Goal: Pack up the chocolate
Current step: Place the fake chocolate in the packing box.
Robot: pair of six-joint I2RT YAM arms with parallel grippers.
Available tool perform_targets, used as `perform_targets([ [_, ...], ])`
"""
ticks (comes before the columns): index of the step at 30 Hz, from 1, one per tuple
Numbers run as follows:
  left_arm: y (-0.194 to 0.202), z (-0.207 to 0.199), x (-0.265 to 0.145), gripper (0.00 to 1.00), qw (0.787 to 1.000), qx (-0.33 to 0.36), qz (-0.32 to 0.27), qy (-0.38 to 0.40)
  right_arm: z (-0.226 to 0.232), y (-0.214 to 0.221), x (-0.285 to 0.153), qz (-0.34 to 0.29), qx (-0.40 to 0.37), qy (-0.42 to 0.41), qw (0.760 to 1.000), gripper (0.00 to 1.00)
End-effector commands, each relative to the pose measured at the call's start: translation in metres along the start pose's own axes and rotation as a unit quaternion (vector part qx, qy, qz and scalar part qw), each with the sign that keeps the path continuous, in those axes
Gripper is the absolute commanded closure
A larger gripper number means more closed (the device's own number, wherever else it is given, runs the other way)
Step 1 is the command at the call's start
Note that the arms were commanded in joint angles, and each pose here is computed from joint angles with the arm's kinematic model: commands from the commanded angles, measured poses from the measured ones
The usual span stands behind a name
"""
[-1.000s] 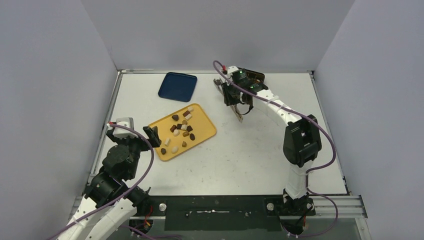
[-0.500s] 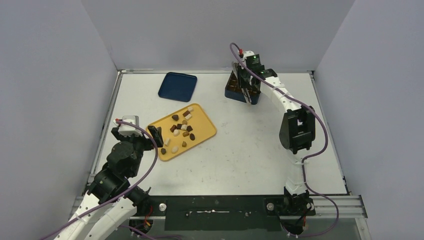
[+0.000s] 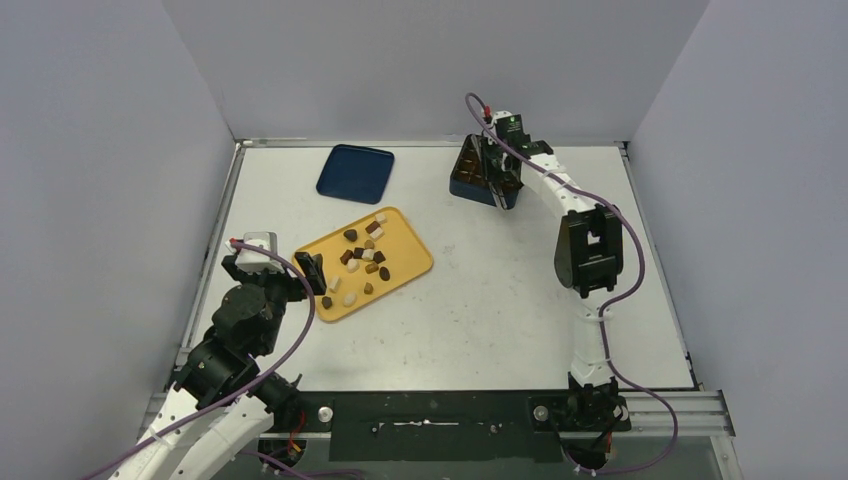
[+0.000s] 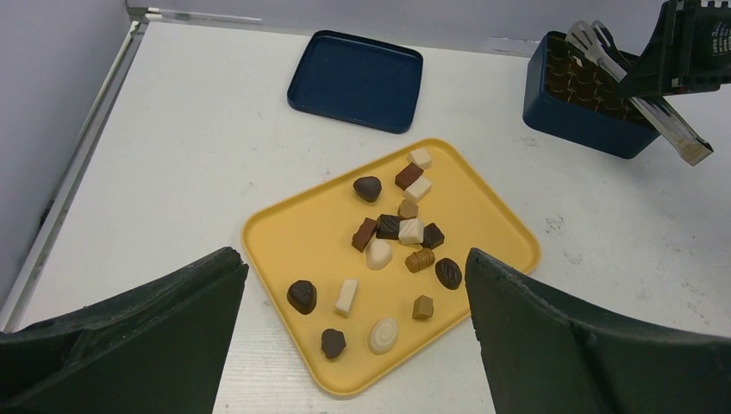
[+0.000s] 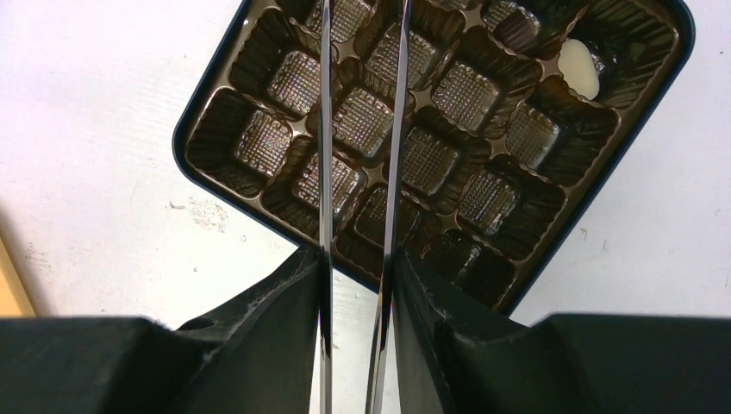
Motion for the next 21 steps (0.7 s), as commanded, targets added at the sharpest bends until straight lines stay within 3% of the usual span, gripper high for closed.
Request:
perform_targets([
  [1, -0.010, -0.003, -0.001, 0.03, 1.000, -0.008, -0.021, 0.010, -0.007, -0.024, 0.002, -0.047, -0.002, 0.017, 0.999, 0.68],
  [21, -0.011, -0.002, -0.002, 0.03, 1.000, -0.012, -0.026, 0.014, -0.009, -0.027, 0.025, -0.064, -0.018, 0.020, 0.998, 0.61],
])
Point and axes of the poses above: each gripper's point midway between its finger pads, its own x axis out along the fingers, its own z axis along the line the jaws close on, y = z × x, the point moved 7 cm from there along -x, back along the fingers, and after that the axes turned 8 degrees about -x, right-handed, at the moved point
